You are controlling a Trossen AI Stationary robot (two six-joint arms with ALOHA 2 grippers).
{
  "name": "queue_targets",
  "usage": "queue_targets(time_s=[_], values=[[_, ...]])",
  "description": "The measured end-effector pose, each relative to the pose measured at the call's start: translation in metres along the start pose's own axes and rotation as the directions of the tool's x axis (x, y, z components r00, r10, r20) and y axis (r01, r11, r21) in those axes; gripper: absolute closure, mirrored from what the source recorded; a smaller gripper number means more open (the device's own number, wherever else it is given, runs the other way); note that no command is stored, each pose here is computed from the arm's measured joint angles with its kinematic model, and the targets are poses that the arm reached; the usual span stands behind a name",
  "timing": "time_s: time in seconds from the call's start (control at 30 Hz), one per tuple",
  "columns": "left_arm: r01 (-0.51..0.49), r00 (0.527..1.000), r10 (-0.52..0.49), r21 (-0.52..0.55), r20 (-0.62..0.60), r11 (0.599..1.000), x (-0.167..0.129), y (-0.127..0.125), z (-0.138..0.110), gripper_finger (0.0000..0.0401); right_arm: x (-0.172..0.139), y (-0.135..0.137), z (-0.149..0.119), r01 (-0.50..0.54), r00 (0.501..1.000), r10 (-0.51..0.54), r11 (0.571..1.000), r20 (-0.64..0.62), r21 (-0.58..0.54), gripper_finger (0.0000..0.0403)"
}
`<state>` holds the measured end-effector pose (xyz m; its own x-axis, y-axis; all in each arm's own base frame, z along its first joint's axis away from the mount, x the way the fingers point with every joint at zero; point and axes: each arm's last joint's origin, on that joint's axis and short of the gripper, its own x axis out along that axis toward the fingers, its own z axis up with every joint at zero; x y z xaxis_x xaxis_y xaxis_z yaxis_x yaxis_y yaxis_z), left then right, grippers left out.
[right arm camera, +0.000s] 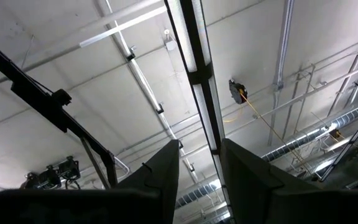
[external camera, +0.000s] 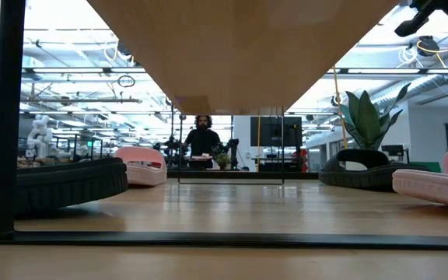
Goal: Pick and place slides into the shelf
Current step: Put the bottom black slides on the shelf
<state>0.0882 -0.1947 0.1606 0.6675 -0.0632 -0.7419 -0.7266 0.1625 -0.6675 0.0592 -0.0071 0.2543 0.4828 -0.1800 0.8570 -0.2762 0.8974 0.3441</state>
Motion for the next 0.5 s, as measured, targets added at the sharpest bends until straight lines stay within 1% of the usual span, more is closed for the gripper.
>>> queue_targets(time_s=[0.5], values=[[-0.017,0.999,0.017,0.011,0.048,1.000,0.016,0.003,-0.004,0.0281,0.000,0.000,0.000,0.000,1.000,0.000,1.000,-0.001,0.000,0.0293]])
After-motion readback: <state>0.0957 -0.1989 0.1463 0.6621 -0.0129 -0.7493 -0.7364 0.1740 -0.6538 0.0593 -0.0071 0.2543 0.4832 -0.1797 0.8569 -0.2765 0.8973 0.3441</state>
